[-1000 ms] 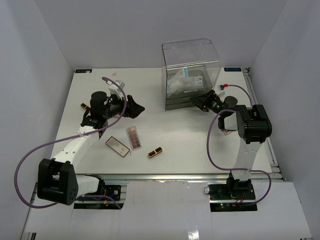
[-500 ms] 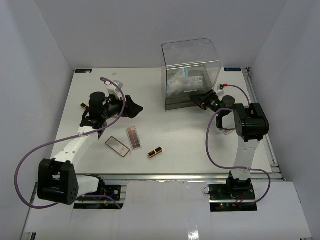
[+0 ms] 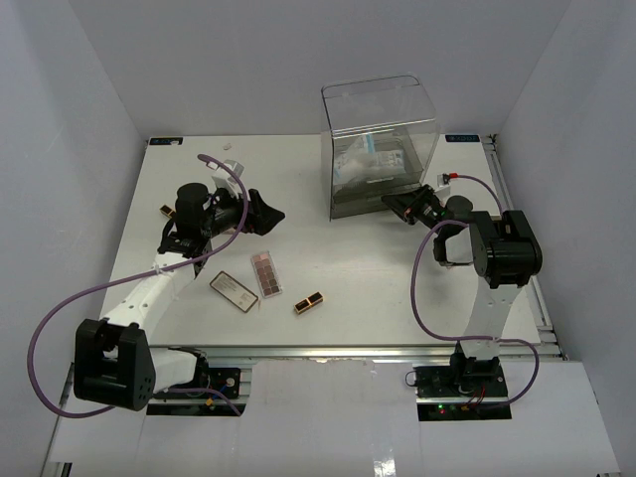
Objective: Organize the makeup
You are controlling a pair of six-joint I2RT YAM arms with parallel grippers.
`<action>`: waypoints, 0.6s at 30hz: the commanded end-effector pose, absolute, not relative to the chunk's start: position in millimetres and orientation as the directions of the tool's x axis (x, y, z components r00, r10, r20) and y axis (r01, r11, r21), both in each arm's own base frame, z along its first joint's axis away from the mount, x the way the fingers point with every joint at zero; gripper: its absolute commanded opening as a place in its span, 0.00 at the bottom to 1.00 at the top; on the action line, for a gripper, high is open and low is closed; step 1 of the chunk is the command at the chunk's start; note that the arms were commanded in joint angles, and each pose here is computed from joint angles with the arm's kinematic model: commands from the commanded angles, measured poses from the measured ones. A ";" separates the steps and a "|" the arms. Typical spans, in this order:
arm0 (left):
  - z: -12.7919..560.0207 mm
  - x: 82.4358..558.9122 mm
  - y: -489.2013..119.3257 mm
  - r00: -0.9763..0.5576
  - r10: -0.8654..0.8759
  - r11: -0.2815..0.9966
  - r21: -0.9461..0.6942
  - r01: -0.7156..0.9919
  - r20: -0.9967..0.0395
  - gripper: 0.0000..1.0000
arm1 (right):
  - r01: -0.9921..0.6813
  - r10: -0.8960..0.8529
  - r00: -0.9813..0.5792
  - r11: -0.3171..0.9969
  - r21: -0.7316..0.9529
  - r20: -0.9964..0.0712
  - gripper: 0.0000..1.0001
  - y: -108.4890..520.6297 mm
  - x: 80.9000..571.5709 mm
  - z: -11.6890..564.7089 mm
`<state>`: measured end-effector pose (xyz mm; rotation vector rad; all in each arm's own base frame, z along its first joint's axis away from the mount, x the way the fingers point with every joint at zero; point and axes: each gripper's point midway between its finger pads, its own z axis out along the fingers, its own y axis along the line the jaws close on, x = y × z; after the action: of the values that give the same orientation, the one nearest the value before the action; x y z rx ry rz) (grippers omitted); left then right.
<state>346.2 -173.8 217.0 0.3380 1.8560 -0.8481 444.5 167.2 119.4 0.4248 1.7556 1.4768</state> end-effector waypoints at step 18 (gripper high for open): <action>237.1 337.5 -174.6 -0.386 -0.159 0.689 -0.382 0.616 -0.909 0.98 | -0.331 0.572 -0.662 0.356 0.874 -0.484 0.28 134.5 358.9 117.6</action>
<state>342.6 -175.4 226.4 0.3506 1.8276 -0.8613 365.2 132.1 106.2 0.3378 1.8414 1.4199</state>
